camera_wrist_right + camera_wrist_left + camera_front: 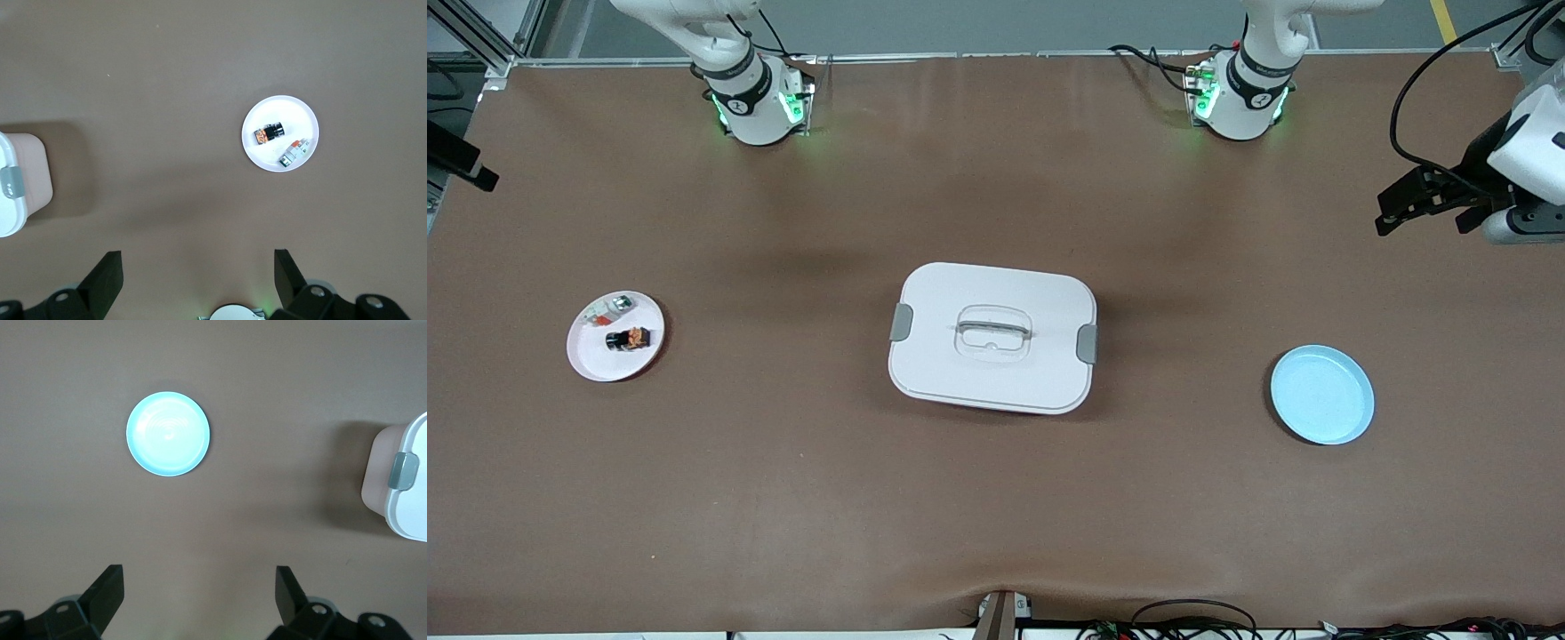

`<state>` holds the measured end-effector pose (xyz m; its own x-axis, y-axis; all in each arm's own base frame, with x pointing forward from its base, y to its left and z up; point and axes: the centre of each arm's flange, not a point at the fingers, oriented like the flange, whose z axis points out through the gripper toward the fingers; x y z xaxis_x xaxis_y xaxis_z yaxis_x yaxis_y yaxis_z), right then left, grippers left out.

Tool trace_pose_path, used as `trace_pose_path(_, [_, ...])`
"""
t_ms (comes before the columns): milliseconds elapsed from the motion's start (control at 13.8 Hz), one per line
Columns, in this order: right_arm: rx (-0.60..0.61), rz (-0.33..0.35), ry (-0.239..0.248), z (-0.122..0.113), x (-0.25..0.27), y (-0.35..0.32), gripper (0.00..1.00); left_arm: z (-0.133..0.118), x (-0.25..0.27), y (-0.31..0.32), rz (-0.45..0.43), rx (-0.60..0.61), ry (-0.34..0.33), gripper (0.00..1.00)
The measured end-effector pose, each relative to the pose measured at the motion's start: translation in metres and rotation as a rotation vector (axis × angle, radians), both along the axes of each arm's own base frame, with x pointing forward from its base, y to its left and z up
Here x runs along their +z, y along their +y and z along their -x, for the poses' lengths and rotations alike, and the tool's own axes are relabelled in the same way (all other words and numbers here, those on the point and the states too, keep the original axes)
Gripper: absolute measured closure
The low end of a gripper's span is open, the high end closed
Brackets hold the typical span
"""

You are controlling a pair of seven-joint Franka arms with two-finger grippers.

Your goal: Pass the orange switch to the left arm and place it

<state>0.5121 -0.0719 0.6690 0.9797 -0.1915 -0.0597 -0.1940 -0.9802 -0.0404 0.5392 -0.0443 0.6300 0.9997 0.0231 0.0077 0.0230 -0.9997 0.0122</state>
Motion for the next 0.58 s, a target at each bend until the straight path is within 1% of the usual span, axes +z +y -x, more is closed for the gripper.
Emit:
trace_pose_path(145, [0.004, -0.003, 0.045, -0.017, -0.026, 0.001, 0.0, 0.0, 0.0, 0.0, 0.0, 0.0, 0.001, 0.0])
trace_pose_path(290, [0.006, -0.005, 0.082, -0.028, -0.046, 0.001, 0.0, 0.0, 0.0, 0.0, 0.0, 0.0, 0.001, 0.0])
trace_pose_path(434, [0.008, -0.006, 0.101, -0.033, -0.056, -0.001, 0.0, 0.0, -0.001, 0.0, 0.0, 0.0, 0.001, 0.0])
trace_pose_path(579, [0.063, -0.019, 0.127, -0.032, -0.068, -0.008, 0.0, 0.0, -0.001, -0.001, 0.0, -0.001, 0.001, 0.0])
